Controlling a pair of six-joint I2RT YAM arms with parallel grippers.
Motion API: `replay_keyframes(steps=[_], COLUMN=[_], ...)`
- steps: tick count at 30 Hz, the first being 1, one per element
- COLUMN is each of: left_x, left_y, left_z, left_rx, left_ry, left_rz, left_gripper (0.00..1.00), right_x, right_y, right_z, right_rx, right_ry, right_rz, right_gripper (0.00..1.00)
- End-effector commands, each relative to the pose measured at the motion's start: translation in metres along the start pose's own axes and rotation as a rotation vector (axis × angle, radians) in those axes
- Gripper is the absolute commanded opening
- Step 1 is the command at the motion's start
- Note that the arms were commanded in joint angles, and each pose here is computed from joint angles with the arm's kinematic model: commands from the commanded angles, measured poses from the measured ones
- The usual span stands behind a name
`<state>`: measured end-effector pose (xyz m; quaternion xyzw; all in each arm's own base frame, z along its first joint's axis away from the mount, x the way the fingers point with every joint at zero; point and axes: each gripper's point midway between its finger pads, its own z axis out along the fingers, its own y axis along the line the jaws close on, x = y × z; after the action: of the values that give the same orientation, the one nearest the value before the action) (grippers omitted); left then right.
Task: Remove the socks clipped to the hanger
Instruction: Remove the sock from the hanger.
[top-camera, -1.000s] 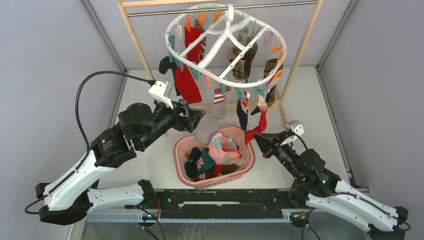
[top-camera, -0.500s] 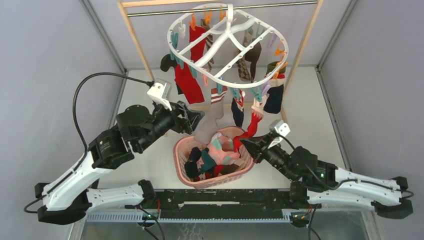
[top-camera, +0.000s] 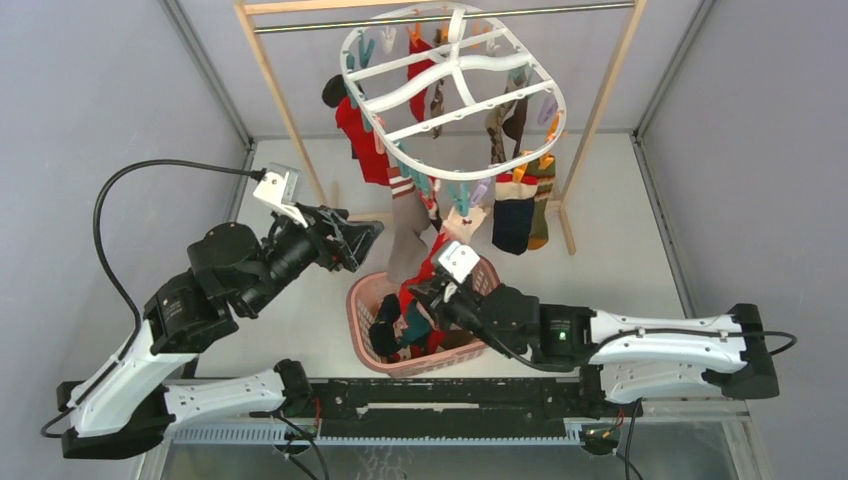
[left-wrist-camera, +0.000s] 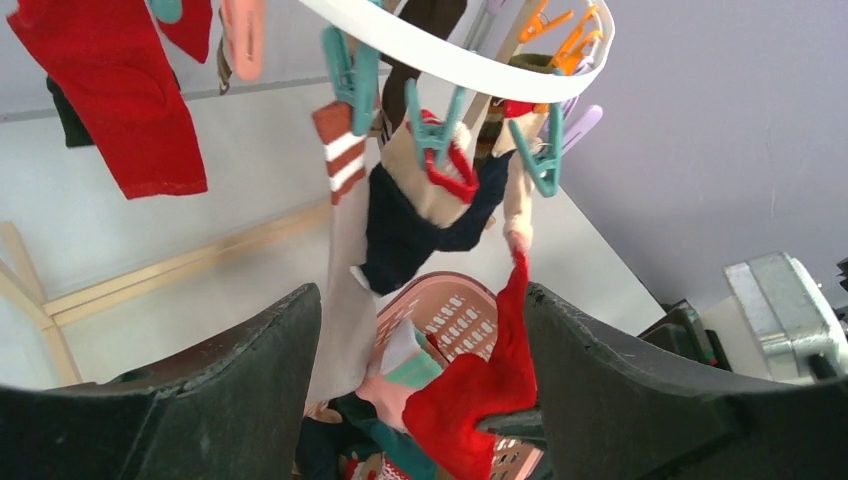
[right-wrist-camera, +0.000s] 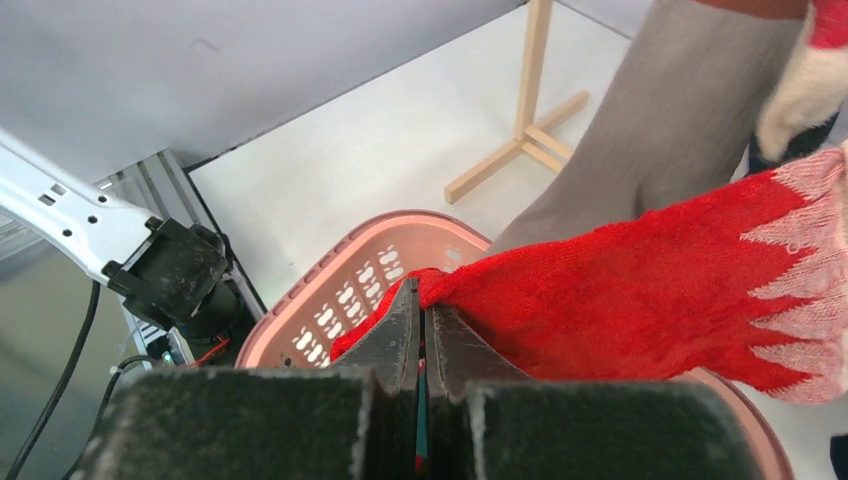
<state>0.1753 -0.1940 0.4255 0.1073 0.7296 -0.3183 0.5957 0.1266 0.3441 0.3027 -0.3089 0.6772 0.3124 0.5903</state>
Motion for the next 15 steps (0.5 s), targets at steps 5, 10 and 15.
replay_keyframes(steps=[5, 10, 15], left_x=[-0.023, -0.024, -0.027], left_y=[-0.007, -0.018, -0.038], left_z=[-0.007, -0.002, 0.006], left_rx=[0.029, 0.07, 0.15], left_ry=[-0.053, -0.051, -0.046], left_rz=[-0.012, -0.02, -0.033], left_gripper=[0.78, 0.78, 0.78], right_x=[-0.035, -0.034, -0.036], right_y=[-0.01, -0.033, -0.037], right_z=[-0.001, -0.028, -0.05], right_rx=[-0.013, 0.002, -0.067], right_ry=[-0.056, -0.088, -0.123], right_rz=[0.104, 0.164, 0.219], right_gripper=[0.0, 0.0, 0.0])
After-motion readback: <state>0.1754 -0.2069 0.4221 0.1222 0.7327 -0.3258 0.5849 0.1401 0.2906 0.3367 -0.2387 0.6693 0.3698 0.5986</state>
